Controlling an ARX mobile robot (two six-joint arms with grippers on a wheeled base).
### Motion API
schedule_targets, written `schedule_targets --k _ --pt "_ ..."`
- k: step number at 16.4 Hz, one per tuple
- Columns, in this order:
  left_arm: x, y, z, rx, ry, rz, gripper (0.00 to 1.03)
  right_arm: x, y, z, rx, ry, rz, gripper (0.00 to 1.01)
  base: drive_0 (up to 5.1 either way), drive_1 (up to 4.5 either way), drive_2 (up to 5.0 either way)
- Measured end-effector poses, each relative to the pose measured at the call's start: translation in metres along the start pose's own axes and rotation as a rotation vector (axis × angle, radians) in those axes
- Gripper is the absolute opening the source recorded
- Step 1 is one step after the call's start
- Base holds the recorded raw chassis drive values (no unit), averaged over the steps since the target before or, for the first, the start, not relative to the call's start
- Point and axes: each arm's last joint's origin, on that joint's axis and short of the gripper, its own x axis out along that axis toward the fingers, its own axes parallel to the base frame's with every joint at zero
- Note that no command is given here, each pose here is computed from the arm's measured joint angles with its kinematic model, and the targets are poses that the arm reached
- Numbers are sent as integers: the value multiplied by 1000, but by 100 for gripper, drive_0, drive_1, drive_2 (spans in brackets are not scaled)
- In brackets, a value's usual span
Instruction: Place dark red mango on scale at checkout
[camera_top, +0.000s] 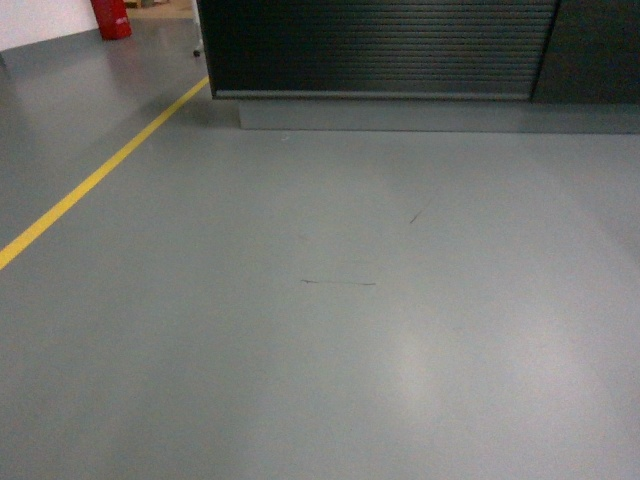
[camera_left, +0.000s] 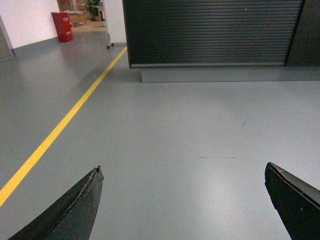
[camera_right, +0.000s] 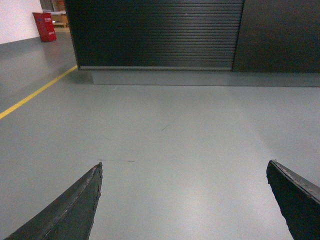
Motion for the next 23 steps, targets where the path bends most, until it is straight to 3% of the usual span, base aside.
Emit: schedule_targets --k 23 --pt "0 0 0 0 0 0 98 0 0 0 0 0 0 98 0 0 0"
